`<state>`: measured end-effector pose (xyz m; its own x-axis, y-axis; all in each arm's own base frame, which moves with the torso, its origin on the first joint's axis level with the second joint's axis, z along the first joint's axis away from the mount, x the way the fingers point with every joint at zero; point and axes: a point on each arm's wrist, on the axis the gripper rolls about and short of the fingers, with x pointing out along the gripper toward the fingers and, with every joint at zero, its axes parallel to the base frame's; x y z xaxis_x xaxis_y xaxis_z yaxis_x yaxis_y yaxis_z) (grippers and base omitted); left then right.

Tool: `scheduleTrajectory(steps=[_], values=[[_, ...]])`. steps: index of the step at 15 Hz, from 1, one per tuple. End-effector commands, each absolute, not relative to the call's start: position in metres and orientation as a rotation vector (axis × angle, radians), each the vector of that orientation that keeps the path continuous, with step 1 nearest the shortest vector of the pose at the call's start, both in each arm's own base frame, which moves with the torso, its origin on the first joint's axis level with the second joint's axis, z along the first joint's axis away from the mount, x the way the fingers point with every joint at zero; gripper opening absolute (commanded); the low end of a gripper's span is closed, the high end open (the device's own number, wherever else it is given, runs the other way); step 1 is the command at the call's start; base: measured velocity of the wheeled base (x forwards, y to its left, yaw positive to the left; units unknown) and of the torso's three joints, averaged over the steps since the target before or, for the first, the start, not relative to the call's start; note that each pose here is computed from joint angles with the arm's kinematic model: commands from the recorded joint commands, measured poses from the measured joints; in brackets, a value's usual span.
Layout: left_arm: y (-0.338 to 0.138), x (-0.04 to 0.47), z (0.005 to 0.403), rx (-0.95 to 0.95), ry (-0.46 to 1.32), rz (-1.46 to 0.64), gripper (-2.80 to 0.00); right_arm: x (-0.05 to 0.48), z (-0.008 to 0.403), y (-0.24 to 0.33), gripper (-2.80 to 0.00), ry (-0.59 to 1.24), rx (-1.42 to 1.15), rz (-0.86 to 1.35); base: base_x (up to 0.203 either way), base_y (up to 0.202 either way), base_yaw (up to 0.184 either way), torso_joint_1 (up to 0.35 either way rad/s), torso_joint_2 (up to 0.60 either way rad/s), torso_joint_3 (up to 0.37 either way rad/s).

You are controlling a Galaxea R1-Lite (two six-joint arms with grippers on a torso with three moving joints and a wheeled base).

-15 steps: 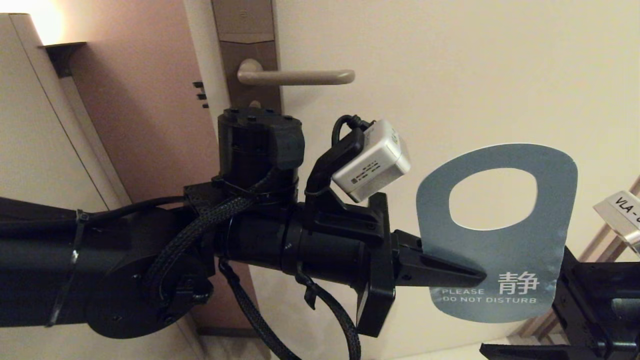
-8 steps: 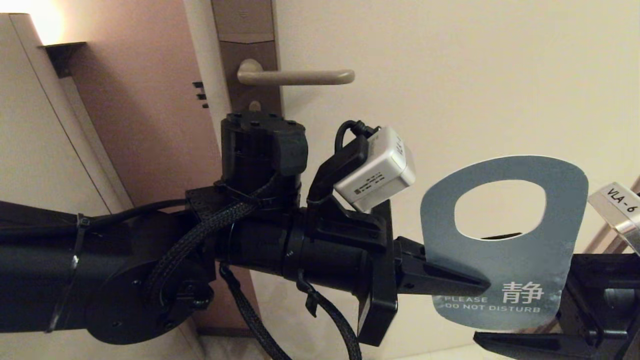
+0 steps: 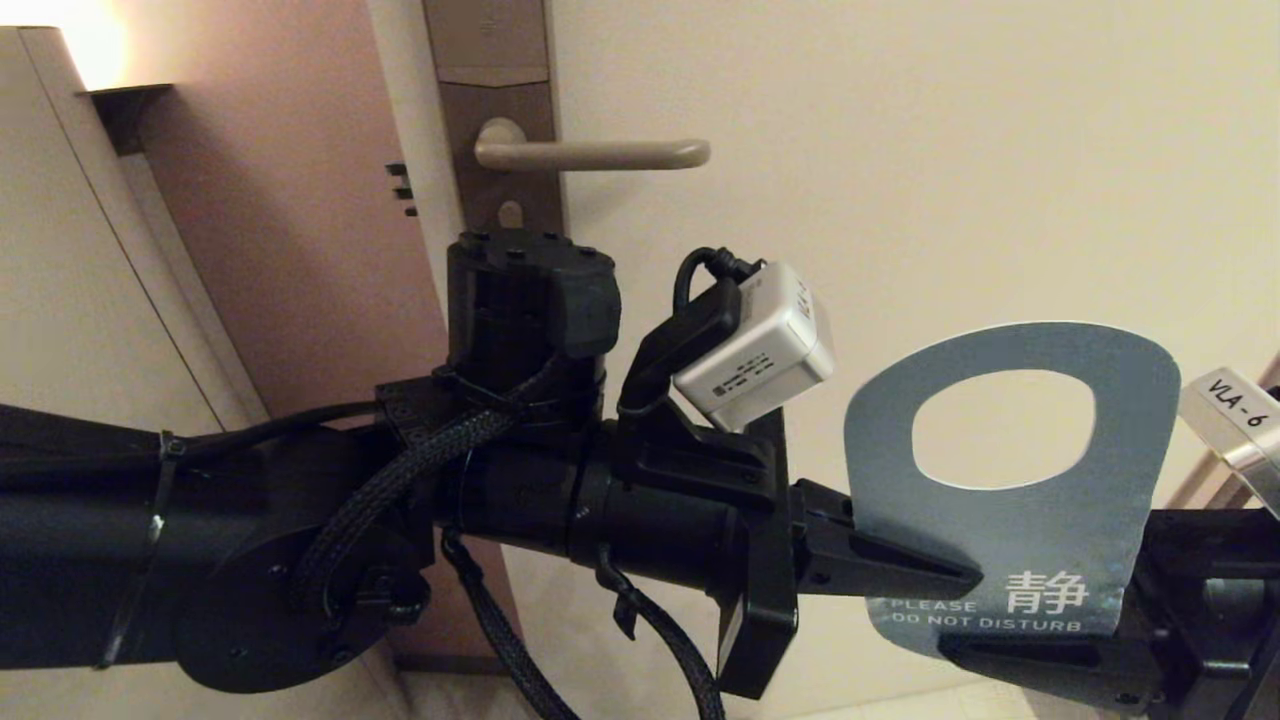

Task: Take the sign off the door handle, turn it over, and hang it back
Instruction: Hand it to the other hand

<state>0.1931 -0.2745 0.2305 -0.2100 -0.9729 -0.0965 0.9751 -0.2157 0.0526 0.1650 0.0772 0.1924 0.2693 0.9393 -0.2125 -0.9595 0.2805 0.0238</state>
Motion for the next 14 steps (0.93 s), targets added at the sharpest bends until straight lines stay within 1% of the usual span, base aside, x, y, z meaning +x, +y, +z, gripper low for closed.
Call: scheduleTrajectory(steps=[1,14], values=[[-0.2747,0.1938,0.2299,0.124,0.021,-1.787,-2.8,0.1648,0.192,0.0772,-2.8,0.198,-0.117,1.289,0.0,0.0,0.0,0.0,0.0,0.0],[-0.2748,0.1978,0.2217,0.125,0.047,-1.777,-2.8,0.162,0.1856,0.0759,-2.8,0.219,-0.112,1.289,0.0,0.0,0.0,0.0,0.0,0.0]])
